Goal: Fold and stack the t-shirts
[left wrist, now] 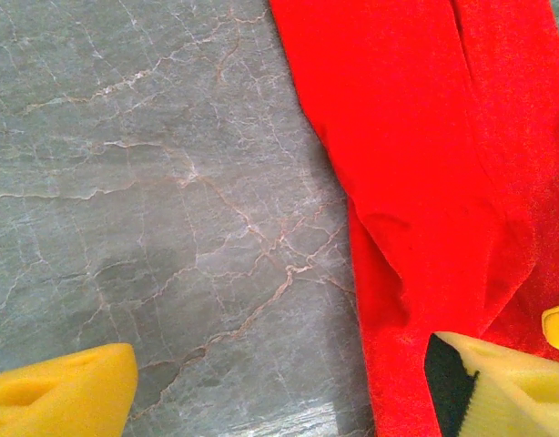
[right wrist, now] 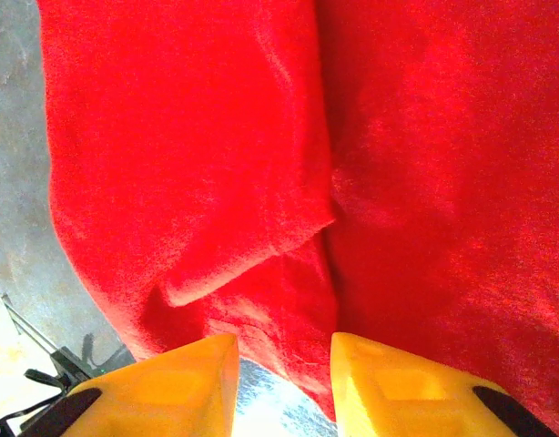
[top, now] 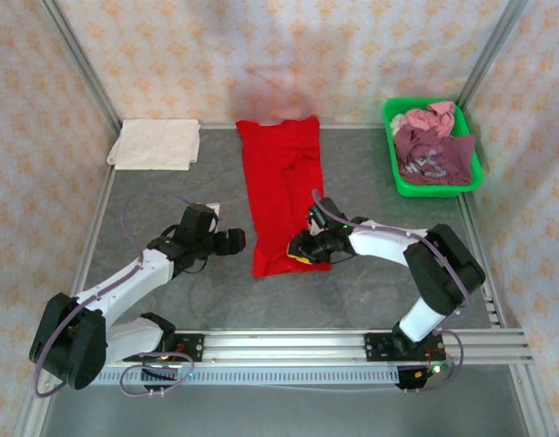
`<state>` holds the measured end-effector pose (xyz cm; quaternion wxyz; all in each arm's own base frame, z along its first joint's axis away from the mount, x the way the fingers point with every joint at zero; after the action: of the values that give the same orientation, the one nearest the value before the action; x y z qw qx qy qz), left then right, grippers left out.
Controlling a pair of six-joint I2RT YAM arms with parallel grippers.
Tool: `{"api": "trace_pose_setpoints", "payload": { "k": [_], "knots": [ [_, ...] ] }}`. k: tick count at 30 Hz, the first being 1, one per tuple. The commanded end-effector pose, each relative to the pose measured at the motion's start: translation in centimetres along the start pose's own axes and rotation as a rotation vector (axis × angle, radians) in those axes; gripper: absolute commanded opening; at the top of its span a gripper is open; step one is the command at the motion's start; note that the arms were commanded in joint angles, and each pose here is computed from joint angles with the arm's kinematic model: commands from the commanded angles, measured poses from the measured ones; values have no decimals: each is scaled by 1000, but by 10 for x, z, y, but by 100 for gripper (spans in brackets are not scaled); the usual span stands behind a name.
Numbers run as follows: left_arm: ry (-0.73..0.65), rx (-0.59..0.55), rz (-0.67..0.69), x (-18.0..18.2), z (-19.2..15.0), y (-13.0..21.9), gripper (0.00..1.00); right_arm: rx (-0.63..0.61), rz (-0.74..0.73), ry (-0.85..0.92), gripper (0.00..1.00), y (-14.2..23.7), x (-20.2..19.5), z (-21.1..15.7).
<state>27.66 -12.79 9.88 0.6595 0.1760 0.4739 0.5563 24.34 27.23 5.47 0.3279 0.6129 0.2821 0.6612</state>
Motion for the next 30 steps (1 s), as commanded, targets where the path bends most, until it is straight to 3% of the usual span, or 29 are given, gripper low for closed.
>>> {"api": "trace_pose_setpoints", "payload": {
  "k": [1, 20, 30],
  "knots": [
    [-6, -2, 28, 6, -2, 0, 83, 20, 5, -1, 32, -8, 0, -3],
    [-12, -11, 43, 10, -2, -1, 83, -34, -114, 20, 29, 6, -9, 0],
    [2, -4, 63, 16, -6, -8, 84, 7, -58, 10, 25, -12, 2, -3]
  ]
}}
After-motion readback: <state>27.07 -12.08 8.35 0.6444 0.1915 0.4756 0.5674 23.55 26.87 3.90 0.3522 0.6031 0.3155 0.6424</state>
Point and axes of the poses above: each hand's point on the last joint's axis, 136 mm out from that joint toward the fingers, its own y axis back along the fingers, its own x axis along the line the jaws close on, z = x × y, the point moved 1 cm from there along y, back along the fingers, and after that the axes turned 8 degrees about y, right-handed, at the moved point
